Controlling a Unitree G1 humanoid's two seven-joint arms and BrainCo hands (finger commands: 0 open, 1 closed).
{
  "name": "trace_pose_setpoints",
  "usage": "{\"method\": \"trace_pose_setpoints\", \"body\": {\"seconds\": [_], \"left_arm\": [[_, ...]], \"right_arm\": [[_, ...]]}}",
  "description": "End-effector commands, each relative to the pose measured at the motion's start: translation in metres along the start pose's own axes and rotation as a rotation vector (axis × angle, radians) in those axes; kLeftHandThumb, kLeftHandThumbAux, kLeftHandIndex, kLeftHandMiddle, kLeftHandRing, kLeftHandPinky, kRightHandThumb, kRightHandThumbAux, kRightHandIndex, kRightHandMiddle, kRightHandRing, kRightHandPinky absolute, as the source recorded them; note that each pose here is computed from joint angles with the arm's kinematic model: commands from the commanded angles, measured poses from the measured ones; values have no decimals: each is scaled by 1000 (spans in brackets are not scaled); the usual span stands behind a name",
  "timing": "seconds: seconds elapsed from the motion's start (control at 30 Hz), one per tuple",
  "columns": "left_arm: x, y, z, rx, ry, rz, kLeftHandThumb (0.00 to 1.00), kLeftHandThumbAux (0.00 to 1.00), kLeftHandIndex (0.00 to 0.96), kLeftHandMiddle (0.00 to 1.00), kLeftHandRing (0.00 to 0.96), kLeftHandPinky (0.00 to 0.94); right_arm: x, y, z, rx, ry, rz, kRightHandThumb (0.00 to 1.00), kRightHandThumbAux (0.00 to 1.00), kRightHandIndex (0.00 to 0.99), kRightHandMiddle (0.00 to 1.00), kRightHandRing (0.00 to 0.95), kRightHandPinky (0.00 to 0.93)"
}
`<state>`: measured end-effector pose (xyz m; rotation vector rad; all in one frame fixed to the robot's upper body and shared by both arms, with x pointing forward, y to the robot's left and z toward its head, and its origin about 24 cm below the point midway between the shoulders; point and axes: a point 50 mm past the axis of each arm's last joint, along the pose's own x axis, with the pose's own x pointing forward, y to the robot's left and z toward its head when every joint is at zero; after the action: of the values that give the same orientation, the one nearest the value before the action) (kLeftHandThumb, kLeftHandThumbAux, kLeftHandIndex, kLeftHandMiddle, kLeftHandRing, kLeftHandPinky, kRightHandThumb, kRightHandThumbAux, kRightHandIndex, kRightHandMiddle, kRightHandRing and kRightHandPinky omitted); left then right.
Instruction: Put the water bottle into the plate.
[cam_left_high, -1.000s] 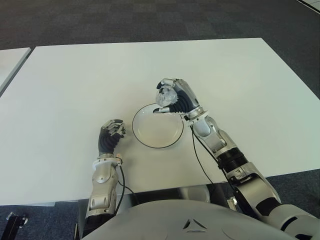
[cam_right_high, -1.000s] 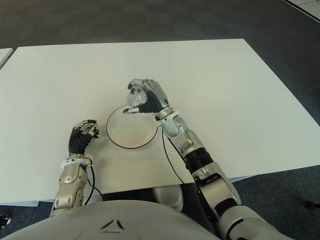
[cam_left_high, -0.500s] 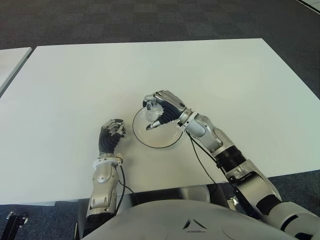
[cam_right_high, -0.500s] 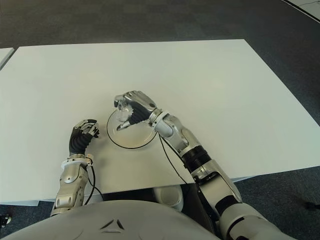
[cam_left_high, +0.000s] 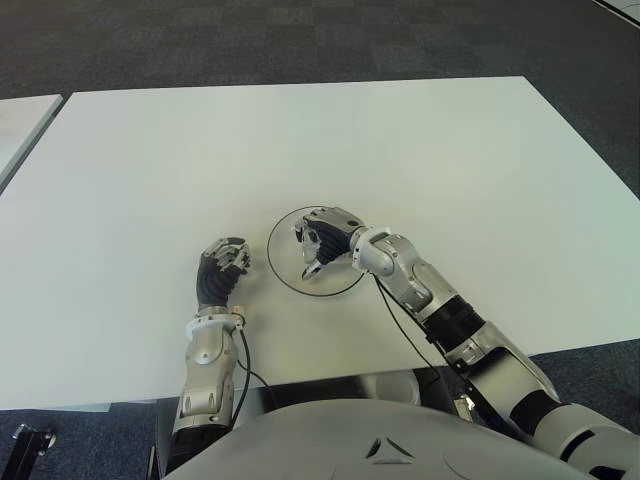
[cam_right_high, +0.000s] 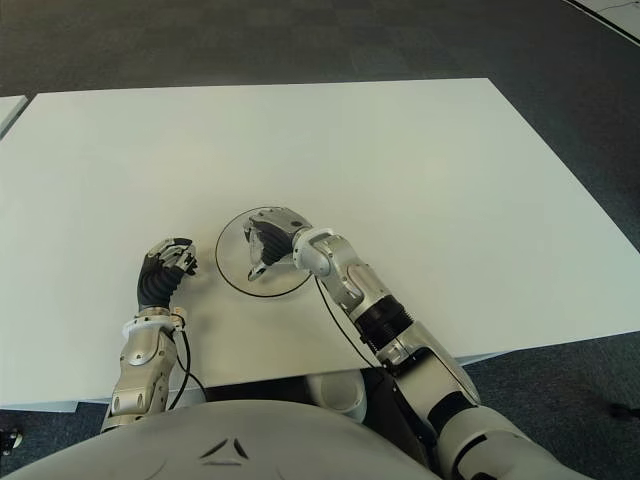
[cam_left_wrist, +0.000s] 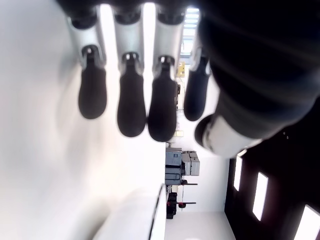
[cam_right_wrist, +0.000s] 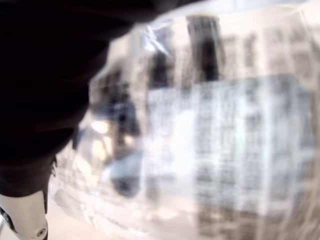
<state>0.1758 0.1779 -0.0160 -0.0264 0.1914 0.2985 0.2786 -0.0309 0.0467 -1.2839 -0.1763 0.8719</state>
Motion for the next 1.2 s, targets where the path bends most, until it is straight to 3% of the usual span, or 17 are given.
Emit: {"method": "trace_pose_setpoints", "body": {"seconds": [0.03, 0.13, 0.37, 0.67, 0.77, 0.87, 1.07, 1.2], "left_arm": [[-2, 0, -6, -1, 45, 28, 707, 716, 434, 646, 635, 620], [-2, 1, -6, 3, 43, 28, 707, 716, 434, 646, 635, 620], [-3, 1, -4, 2, 40, 30, 707, 716, 434, 640, 631, 615], [-2, 1, -4, -6, 34, 25, 707, 715, 434, 657, 647, 636], [-2, 2, -4, -8, 36, 25, 706, 715, 435, 659, 646, 629], [-2, 2, -4, -5, 36, 27, 706, 715, 435, 659, 646, 626], [-1, 2, -4, 7, 31, 28, 706, 715, 435, 660, 647, 630], [-1, 2, -4, 3, 24, 25, 707, 715, 435, 659, 644, 626]], "right_arm": [[2, 2, 4, -44, 29, 31, 695, 726, 423, 745, 746, 730], [2, 4, 5, -54, 30, 32, 693, 726, 421, 717, 722, 691], [2, 8, 7, -64, 10, 58, 685, 728, 411, 543, 556, 541], [2, 10, 9, -74, -13, 97, 681, 730, 402, 461, 480, 470], [2, 10, 9, -79, -16, 102, 485, 730, 225, 421, 438, 429], [2, 10, 10, -85, -17, 105, 418, 731, 162, 394, 410, 403], [0, 8, 11, -105, -30, 102, 394, 723, 85, 213, 210, 226], [0, 7, 11, -119, -39, 100, 388, 722, 49, 139, 127, 133]]}}
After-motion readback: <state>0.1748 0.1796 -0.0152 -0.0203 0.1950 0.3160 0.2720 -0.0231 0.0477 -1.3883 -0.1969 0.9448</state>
